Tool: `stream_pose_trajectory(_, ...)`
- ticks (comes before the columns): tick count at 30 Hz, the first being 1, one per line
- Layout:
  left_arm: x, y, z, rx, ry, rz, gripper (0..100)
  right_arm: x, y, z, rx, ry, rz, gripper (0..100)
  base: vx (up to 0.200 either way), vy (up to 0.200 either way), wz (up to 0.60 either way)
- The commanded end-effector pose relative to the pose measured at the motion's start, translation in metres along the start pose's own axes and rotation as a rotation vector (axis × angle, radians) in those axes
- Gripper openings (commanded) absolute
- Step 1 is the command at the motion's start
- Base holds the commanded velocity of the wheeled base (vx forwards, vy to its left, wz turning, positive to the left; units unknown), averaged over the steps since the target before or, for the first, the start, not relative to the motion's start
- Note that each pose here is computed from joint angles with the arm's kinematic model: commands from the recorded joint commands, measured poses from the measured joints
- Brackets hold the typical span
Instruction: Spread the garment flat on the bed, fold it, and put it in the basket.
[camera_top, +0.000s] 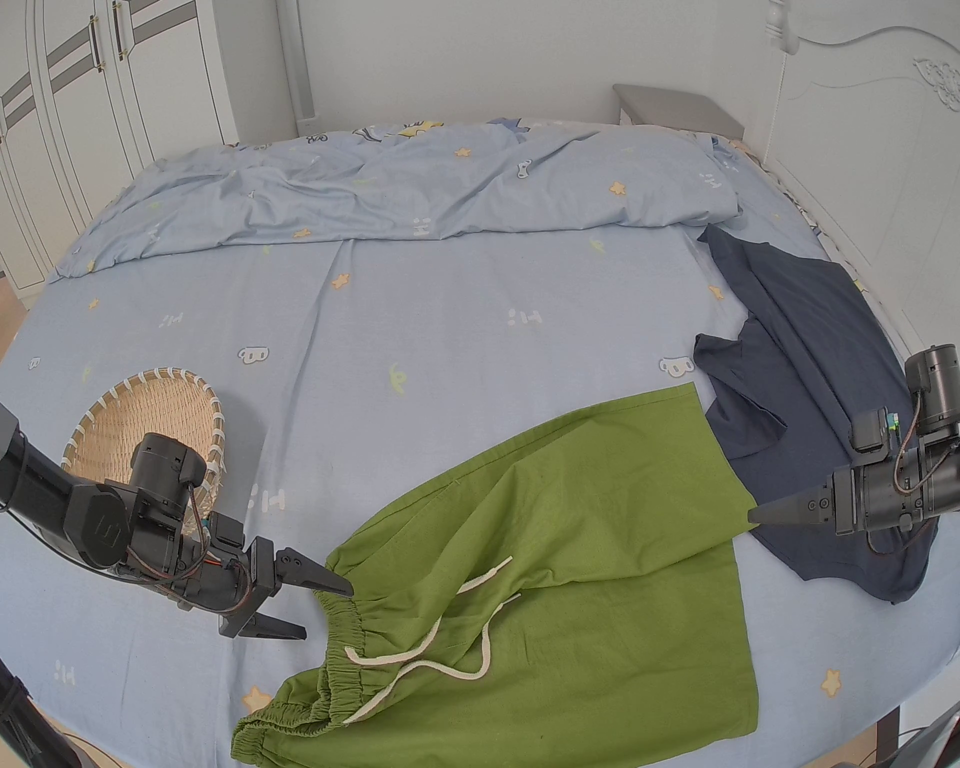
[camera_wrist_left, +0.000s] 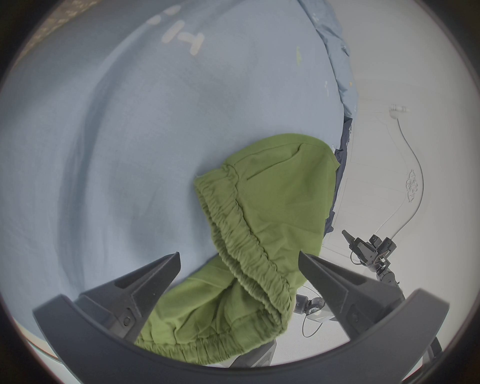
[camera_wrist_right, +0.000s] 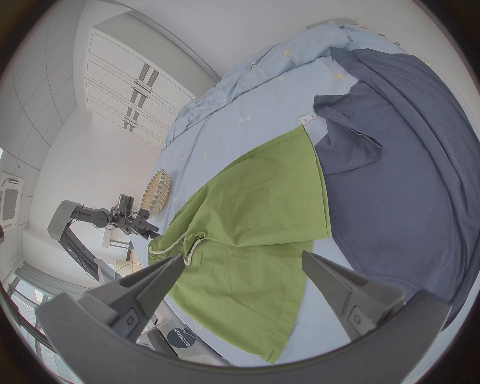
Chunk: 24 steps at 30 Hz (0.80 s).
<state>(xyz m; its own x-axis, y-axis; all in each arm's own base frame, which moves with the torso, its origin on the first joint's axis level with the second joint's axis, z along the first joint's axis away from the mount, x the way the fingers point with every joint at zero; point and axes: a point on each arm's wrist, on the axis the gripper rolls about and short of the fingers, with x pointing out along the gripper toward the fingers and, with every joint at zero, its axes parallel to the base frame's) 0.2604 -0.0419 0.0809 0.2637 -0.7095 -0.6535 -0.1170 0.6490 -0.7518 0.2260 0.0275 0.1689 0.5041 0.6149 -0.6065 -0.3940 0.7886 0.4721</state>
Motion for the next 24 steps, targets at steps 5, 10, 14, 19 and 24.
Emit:
stream_pose_trajectory(5, 0.018, 0.006, 0.019, -0.017, 0.023, 0.010, 100, 0.002, -0.001, 0.000, 0.003, 0.006, 0.001, 100, 0.000, 0.000, 0.00)
stream_pose_trajectory(10, 0.024, 0.003, 0.034, -0.003, 0.011, 0.002, 100, 0.002, -0.002, 0.000, 0.005, 0.007, 0.000, 100, 0.000, 0.000, 0.00)
stream_pose_trajectory(14, 0.026, -0.001, 0.039, 0.012, 0.002, -0.005, 100, 0.003, -0.002, 0.000, 0.007, 0.008, -0.001, 100, 0.000, 0.000, 0.00)
stream_pose_trajectory(19, 0.027, 0.003, 0.046, 0.008, -0.006, -0.004, 100, 0.006, -0.005, 0.000, 0.015, 0.020, -0.003, 100, 0.000, 0.000, 0.00)
stream_pose_trajectory(24, 0.029, 0.004, 0.050, 0.009, -0.010, -0.003, 0, 0.007, -0.005, 0.000, 0.015, 0.023, -0.003, 100, 0.000, 0.000, 0.00)
